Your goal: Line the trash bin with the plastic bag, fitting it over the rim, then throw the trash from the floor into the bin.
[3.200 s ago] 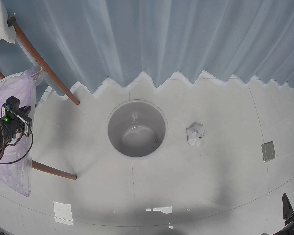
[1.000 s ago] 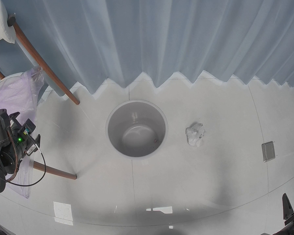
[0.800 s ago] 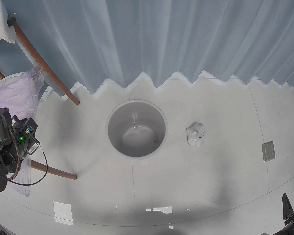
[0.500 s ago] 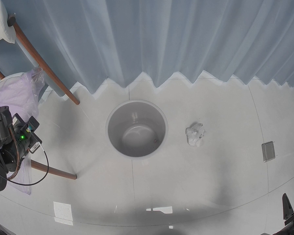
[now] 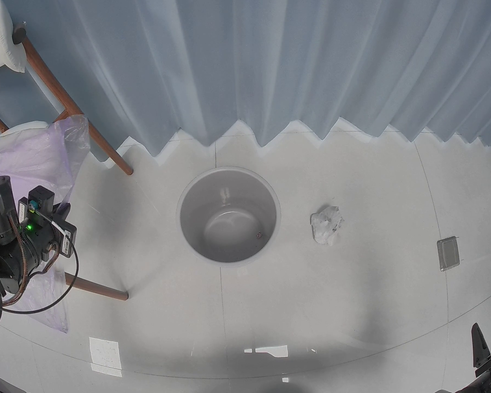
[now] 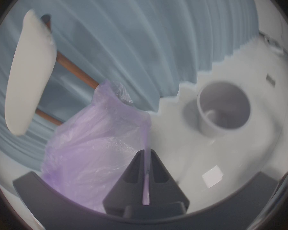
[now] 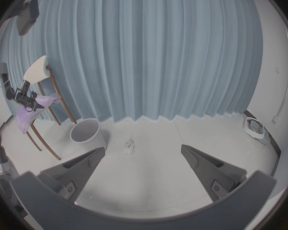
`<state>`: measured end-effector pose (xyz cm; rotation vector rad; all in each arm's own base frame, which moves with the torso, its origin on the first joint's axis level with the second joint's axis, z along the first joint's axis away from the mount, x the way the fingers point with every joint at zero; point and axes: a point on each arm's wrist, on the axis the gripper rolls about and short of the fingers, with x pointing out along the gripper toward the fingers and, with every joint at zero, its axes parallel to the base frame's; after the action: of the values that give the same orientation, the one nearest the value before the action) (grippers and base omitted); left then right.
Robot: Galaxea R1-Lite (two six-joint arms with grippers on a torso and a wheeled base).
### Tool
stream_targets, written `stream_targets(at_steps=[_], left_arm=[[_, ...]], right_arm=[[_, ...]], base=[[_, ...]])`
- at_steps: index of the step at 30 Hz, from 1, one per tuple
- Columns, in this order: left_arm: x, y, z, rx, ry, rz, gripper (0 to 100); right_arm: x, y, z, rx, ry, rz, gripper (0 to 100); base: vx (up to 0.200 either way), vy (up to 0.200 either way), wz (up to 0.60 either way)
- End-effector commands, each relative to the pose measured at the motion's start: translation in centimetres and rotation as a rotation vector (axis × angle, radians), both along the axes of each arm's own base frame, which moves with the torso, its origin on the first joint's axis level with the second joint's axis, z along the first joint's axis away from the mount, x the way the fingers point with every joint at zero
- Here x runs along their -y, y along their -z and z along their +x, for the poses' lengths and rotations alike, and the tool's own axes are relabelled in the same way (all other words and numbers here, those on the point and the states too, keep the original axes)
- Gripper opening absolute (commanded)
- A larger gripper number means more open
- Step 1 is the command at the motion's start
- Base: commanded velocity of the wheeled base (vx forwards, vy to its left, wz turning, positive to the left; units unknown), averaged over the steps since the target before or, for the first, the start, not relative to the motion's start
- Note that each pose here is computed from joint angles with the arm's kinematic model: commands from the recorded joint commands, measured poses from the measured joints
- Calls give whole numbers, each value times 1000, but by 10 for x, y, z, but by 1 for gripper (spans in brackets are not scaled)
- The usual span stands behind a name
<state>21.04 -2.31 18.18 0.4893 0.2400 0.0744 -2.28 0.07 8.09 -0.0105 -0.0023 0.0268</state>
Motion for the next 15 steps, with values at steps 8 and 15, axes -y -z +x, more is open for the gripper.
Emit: stream_targets(at_steps=[8,15], left_arm=[[31,-40,-5,119,270,-522,0],[49,-63,-6,144,352,-871,0]], right_arm=[[0,5,0,-1,4,1,100],[0,5,0,-1,5,15,100]], base=[[0,0,0],[0,0,0]])
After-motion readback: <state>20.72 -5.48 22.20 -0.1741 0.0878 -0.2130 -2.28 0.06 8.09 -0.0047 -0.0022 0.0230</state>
